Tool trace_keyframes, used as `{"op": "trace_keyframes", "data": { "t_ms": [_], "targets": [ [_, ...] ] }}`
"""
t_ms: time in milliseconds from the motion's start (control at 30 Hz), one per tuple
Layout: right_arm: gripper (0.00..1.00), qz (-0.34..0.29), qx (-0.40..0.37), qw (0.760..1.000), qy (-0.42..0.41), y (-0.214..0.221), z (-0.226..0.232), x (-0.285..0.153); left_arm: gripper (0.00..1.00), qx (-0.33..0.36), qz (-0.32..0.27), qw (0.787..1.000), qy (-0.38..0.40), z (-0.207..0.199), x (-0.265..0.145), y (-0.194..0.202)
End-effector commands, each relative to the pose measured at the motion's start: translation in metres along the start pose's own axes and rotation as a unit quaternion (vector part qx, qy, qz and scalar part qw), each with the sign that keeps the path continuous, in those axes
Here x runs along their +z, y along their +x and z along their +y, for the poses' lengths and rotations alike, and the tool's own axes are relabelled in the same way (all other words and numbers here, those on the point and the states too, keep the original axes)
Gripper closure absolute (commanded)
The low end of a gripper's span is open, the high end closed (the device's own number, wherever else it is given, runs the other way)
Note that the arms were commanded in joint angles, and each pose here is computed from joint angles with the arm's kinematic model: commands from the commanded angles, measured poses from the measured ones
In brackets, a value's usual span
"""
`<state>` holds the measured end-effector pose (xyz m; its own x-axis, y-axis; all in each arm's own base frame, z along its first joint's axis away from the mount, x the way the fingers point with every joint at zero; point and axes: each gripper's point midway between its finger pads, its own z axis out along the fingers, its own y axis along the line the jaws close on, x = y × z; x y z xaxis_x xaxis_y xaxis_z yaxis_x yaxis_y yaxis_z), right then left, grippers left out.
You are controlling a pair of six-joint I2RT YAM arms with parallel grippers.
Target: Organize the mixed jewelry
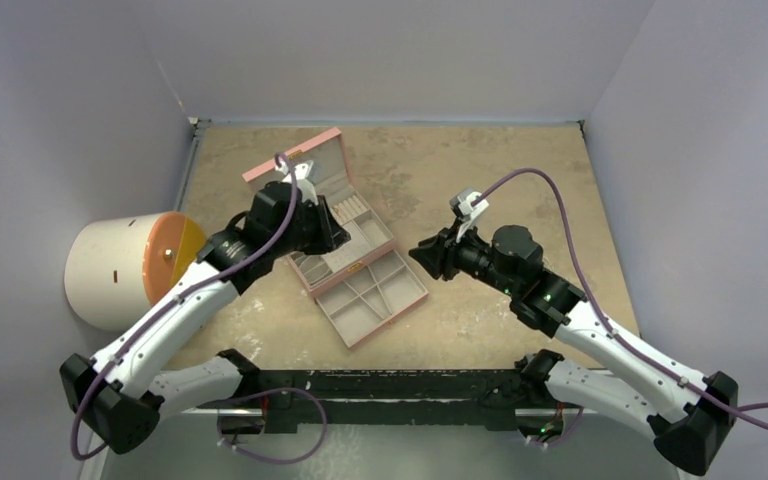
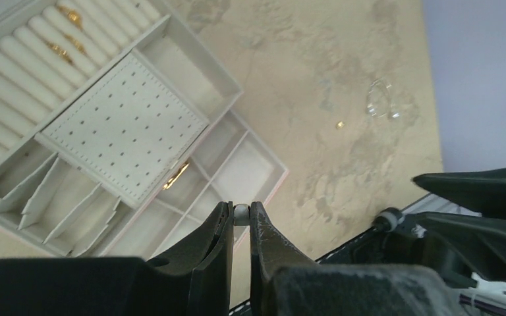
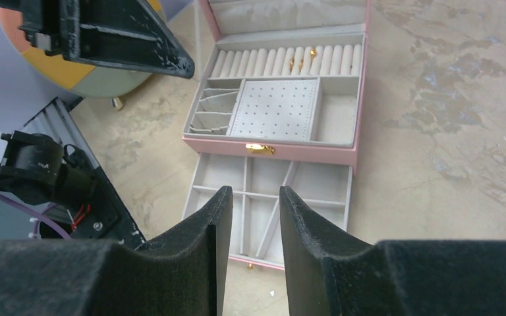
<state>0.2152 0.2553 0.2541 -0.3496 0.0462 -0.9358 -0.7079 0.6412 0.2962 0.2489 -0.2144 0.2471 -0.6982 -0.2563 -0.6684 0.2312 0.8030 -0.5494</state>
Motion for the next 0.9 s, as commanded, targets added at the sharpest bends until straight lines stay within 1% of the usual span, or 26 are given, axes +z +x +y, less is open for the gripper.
{"op": "trace_keyframes", "data": {
  "t_ms": [0, 100, 233, 367, 667, 867],
  "targets": [
    [0.65, 0.000, -0.004, 1.000, 0.021, 0.003, -0.008, -0.003, 1.00, 0.033, 0.053, 0.996, -0.059, 0.018, 0.009, 0.007],
    [0.65, 0.004, -0.003, 1.000, 0.024, 0.006, -0.010, -0.004, 1.00, 0.054, 0.088, 0.990, -0.094, 0.033, 0.020, 0.017],
    [0.65, 0.004, -0.003, 1.000, 0.026, 0.008, -0.011, -0.006, 1.00, 0.080, 0.112, 0.979, -0.152, 0.056, 0.032, 0.020],
    [0.65, 0.008, -0.001, 1.000, 0.022, 0.010, -0.009, -0.006, 1.00, 0.098, 0.137, 0.968, -0.187, 0.073, 0.043, 0.028],
    [0.65, 0.011, 0.004, 1.000, 0.013, 0.013, -0.007, -0.006, 1.00, 0.115, 0.163, 0.956, -0.217, 0.092, 0.072, 0.037],
    [0.65, 0.011, 0.006, 1.000, 0.012, 0.015, -0.006, -0.007, 1.00, 0.128, 0.182, 0.945, -0.237, 0.102, 0.078, 0.042]
  ]
}}
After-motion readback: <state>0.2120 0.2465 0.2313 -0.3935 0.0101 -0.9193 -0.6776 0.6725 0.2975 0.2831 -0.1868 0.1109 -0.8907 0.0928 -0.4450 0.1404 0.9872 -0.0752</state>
